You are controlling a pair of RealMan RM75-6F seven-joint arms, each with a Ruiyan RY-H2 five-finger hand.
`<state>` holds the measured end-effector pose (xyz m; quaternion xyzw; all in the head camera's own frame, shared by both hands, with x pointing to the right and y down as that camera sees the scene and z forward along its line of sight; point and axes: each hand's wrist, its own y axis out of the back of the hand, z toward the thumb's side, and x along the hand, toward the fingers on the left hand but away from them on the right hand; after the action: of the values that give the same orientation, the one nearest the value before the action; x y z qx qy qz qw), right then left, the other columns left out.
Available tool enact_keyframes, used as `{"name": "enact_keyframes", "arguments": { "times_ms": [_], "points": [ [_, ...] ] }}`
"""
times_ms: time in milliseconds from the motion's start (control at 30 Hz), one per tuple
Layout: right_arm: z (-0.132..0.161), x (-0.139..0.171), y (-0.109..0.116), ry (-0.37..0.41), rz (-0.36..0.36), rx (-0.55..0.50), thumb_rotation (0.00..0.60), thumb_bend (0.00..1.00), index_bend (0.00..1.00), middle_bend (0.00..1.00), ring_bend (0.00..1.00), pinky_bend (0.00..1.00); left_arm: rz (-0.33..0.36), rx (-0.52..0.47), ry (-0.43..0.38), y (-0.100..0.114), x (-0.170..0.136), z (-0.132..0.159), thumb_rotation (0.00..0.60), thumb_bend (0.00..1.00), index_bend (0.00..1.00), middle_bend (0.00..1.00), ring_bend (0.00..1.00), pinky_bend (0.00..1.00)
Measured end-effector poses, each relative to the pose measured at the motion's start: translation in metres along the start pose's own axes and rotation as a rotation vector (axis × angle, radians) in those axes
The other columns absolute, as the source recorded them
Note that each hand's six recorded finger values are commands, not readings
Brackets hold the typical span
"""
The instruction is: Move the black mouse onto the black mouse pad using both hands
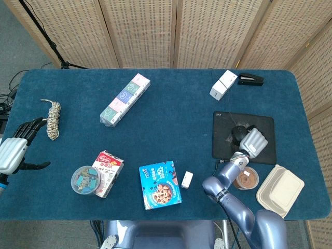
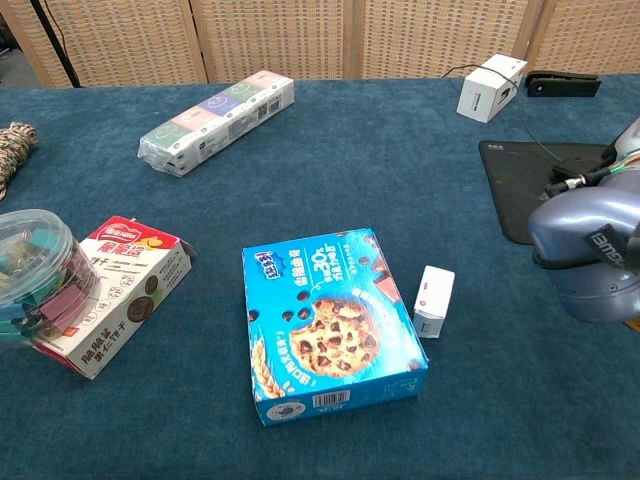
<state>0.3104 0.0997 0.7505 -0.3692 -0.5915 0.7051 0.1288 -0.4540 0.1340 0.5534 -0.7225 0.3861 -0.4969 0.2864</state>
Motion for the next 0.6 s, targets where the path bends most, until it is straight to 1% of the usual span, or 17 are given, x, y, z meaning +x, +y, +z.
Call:
{"name": "enact_keyframes", "arguments": {
  "times_ms": [67, 167, 267, 600],
  "points": [
    [0.000, 0.000, 0.000, 0.003, -0.001, -0.002, 0.600, 0.46, 0.22, 0.20, 0.11, 0.17, 0.000, -0.002, 0.000, 0.000, 0.000, 0.000, 0.600, 0.02, 0.00, 0.00, 0.00, 0.00],
    [0.002, 0.001, 0.000, 0.012, 0.003, -0.016, 0.600, 0.43, 0.16, 0.11, 0.02, 0.09, -0.001, -0.002, -0.001, 0.000, -0.001, 0.000, 0.600, 0.02, 0.00, 0.00, 0.00, 0.00],
    [0.005, 0.002, 0.001, 0.025, 0.004, -0.033, 0.600, 0.43, 0.14, 0.08, 0.00, 0.05, -0.001, 0.000, -0.002, 0.000, -0.001, 0.000, 0.600, 0.02, 0.00, 0.00, 0.00, 0.00],
    [0.011, 0.012, 0.005, 0.053, 0.001, -0.062, 0.600, 0.42, 0.13, 0.06, 0.00, 0.01, -0.006, 0.003, -0.002, -0.001, -0.001, 0.000, 0.600, 0.02, 0.00, 0.00, 0.00, 0.00]
  ]
}}
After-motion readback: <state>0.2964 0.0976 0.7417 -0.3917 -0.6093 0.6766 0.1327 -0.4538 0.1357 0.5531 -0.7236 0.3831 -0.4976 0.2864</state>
